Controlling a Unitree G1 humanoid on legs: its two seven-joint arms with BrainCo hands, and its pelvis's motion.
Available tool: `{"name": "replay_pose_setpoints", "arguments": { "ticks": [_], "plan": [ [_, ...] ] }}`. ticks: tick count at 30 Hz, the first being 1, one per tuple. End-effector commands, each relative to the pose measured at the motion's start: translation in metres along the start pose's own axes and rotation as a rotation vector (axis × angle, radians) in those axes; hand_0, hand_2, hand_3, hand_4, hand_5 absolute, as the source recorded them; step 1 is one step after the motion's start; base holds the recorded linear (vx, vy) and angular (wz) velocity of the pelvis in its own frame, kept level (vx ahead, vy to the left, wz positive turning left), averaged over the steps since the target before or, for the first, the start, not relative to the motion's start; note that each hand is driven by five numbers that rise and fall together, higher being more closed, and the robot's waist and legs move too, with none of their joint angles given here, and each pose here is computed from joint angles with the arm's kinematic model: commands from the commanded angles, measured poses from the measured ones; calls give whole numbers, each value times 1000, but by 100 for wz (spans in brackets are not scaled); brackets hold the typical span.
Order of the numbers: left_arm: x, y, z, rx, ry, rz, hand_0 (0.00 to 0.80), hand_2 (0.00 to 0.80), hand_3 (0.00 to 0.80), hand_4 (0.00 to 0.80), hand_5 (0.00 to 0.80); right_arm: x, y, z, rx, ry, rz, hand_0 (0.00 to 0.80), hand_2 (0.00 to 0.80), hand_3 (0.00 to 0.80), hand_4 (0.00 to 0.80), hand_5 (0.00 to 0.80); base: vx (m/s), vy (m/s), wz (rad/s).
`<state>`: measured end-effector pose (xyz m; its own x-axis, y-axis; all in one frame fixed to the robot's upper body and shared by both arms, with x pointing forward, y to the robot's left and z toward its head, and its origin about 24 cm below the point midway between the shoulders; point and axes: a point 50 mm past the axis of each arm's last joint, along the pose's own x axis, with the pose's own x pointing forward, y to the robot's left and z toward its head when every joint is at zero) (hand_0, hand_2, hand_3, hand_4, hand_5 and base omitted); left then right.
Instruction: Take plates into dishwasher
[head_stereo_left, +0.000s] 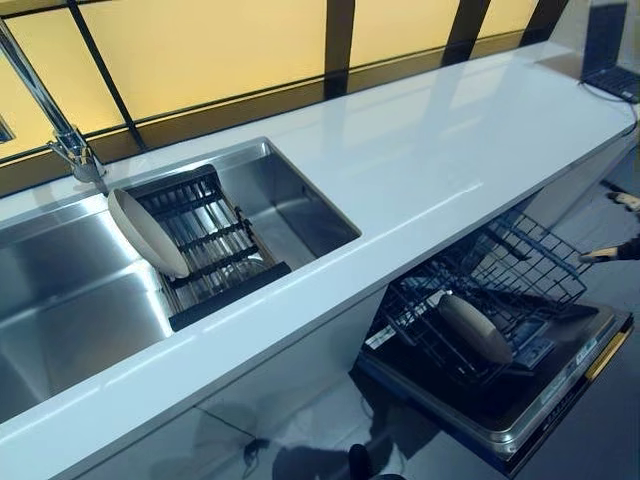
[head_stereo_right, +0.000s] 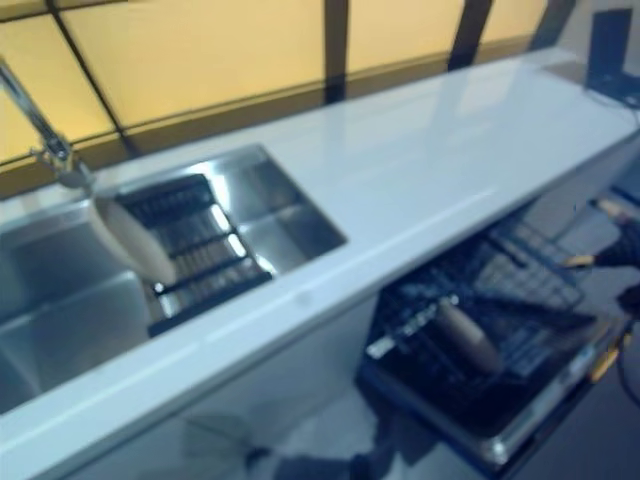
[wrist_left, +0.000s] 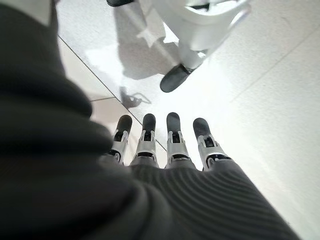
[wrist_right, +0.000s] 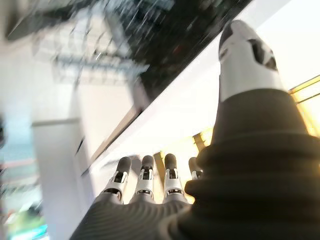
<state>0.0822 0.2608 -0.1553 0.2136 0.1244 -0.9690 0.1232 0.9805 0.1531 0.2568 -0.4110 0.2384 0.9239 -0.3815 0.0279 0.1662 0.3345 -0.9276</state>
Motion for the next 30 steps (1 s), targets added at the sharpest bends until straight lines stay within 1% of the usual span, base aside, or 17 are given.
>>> {"name": "replay_pose_setpoints", "arguments": {
  "ticks": [1, 4, 6, 9, 12, 15, 18, 21, 26, 30],
  "plan": [
    [-4, 24, -18, 44, 85, 77, 0, 0, 0, 0, 0, 2, -62, 0, -51, 64, -216, 0, 0, 0, 0, 0, 0, 0, 0],
    [-5, 28, -20, 60, 93, 88, 0, 0, 0, 0, 0, 3, -87, 7, -54, 67, -317, 0, 0, 0, 0, 0, 0, 0, 0],
    [-6, 30, -19, 57, 96, 97, 0, 0, 0, 0, 0, 6, -98, 27, -54, 30, -371, 0, 0, 0, 0, 0, 0, 0, 0],
    [-6, 30, -19, 46, 100, 95, 0, 0, 0, 0, 0, 11, -110, 69, -78, -107, -440, 0, 0, 0, 0, 0, -1, 13, 4],
    [-5, 27, -20, 42, 101, 92, 0, 0, 0, 0, 0, 13, -108, 110, -120, -266, -489, 0, 0, 0, 0, 0, 19, 26, 16],
    [-5, 25, -19, 38, 95, 85, 0, 0, 0, 0, 0, 6, -102, 152, -233, -450, -547, 0, 0, 0, 0, 0, 34, 30, 32],
    [-4, 22, -18, 36, 90, 79, 0, 0, 0, 0, 0, -1, -89, 184, -301, -600, -526, 0, 0, 0, 0, 0, 34, 38, 30],
    [-4, 20, -15, 31, 80, 78, 0, 0, 0, 0, 0, -11, -79, 215, -438, -738, -544, 0, 0, 0, 0, 0, 24, 46, 31],
    [-3, 19, -4, 19, 51, 78, 0, 0, 0, 0, 0, -20, -72, 249, -601, -880, -608, 0, 0, 0, 0, 0, -17, 58, 39],
    [-3, 22, 2, 1, 24, 80, 0, 0, 0, 0, 0, -24, -68, 262, -661, -926, -635, 0, 0, 0, 0, 0, -36, 57, 28]
  ]
}}
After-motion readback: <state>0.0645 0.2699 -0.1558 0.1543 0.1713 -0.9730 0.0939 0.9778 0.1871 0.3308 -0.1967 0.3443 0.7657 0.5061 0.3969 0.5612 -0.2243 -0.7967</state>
